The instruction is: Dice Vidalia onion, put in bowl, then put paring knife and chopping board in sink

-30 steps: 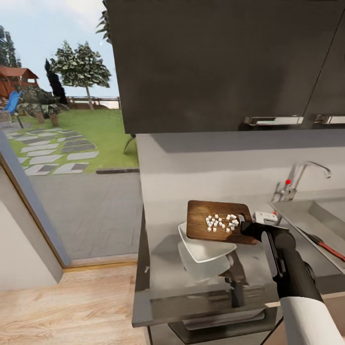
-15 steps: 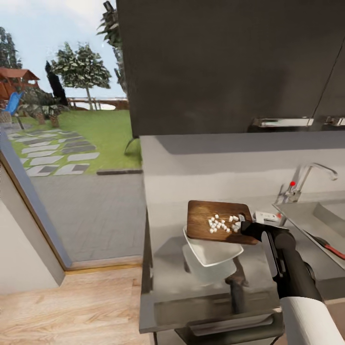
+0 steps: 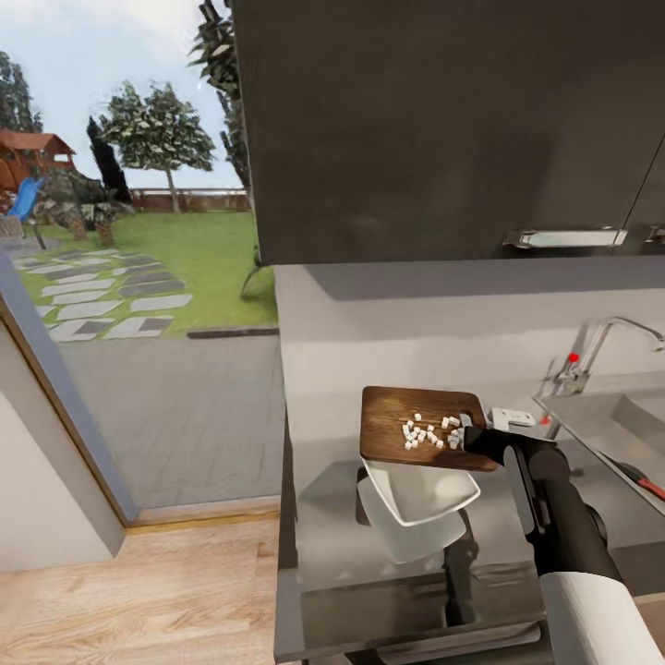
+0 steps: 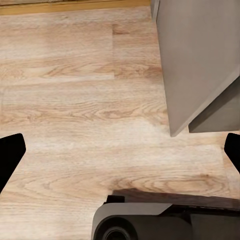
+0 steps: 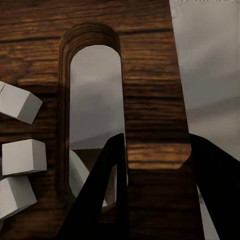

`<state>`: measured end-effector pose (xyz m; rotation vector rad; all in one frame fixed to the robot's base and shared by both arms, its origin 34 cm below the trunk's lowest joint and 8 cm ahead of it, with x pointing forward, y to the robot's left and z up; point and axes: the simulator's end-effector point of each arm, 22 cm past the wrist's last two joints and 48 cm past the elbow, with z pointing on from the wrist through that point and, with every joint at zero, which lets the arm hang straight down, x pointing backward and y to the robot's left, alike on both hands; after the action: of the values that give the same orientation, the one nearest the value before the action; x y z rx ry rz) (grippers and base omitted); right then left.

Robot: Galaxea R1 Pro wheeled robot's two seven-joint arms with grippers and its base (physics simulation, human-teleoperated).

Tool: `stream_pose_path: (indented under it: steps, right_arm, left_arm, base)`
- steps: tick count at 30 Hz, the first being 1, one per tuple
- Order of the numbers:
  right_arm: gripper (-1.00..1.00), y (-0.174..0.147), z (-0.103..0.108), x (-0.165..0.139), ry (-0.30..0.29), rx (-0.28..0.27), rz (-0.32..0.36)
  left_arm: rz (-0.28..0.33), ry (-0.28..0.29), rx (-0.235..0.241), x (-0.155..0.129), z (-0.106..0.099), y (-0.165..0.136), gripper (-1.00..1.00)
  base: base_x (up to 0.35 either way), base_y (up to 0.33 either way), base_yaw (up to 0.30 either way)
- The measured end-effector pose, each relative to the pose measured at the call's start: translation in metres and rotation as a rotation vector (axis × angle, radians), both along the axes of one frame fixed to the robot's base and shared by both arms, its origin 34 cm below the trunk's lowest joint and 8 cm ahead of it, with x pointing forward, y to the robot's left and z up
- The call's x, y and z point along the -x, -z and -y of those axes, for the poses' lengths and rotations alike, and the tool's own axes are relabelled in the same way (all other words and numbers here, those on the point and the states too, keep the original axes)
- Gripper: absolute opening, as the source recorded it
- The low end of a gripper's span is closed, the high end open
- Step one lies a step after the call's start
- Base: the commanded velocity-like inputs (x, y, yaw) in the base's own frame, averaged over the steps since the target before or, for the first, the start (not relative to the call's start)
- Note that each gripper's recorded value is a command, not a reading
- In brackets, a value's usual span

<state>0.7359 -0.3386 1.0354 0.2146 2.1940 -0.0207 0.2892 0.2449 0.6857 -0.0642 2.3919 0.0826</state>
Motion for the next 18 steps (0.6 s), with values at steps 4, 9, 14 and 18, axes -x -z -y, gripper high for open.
stream_pose_path:
  steps: [4,9,14,18]
  right_arm:
    - [-1.00,-0.0003,-0.0003,-0.0004,-0.001,0.000,0.003]
    - [-1.00,0.0018,-0.0002,-0.0002,-0.001,0.001,0.000]
    - [-1.00,-0.0044,0.0005,-0.0060,-0.001,0.008,0.042]
    - [-1.00,-0.0021,0.0007,-0.0074,-0.002,0.010,0.048]
  left_arm:
    - [0.000,0.000,0.000,-0.0002,0.0001,0.0000,1.00]
    - [0.001,0.000,0.000,-0.0003,0.0000,-0.0001,1.00]
    - [0.001,0.000,0.000,-0.0003,0.0000,-0.0001,1.00]
    - [0.000,0.000,0.000,-0.0003,-0.0002,-0.0001,1.00]
  base:
    - [0.000,0.000,0.000]
    - [0.038,0.063,0.000]
    - [0.052,0.099,0.000]
    - [0.007,0.021,0.000]
